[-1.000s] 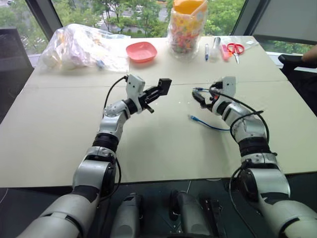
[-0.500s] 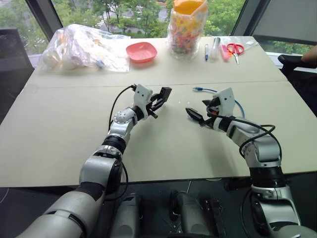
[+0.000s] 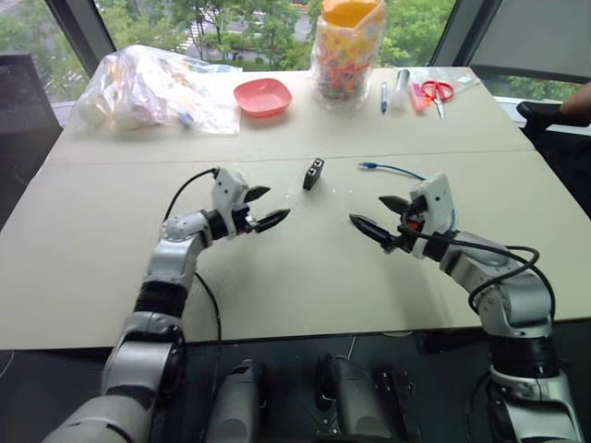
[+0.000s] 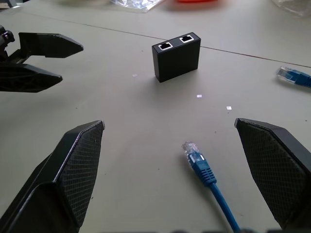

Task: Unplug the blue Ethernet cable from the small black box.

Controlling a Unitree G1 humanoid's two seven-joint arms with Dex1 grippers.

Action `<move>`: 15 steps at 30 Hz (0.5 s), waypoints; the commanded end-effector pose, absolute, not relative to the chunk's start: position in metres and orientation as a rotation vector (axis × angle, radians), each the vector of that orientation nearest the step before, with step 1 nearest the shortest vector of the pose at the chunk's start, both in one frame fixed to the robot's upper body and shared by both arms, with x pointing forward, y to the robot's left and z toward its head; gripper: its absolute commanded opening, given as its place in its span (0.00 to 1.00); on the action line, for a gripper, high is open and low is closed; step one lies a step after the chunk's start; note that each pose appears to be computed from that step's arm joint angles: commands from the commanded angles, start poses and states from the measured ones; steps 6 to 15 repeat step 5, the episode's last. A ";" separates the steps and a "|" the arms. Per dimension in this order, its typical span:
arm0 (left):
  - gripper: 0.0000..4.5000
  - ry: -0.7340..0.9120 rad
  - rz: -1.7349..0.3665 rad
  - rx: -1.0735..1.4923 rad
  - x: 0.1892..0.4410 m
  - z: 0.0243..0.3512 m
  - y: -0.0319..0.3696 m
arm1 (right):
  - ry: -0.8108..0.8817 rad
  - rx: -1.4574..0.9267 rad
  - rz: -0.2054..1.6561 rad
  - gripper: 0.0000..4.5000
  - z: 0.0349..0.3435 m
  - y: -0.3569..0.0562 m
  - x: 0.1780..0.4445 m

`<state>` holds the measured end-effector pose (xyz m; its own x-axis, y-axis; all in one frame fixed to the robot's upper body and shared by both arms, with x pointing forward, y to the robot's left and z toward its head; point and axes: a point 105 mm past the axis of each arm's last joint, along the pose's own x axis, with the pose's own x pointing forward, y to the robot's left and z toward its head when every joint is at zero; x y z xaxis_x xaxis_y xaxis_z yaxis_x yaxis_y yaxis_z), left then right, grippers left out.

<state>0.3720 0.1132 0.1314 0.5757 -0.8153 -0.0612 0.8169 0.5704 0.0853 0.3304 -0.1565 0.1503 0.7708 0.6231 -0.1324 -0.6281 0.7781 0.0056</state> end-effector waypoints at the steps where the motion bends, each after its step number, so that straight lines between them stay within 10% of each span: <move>1: 0.87 0.053 -0.970 0.113 0.348 0.148 0.130 | 0.094 -0.042 0.771 1.00 0.165 -0.150 0.313; 15: 0.87 0.100 -0.923 0.076 0.331 0.154 0.148 | 0.128 -0.046 0.845 1.00 0.161 -0.141 0.298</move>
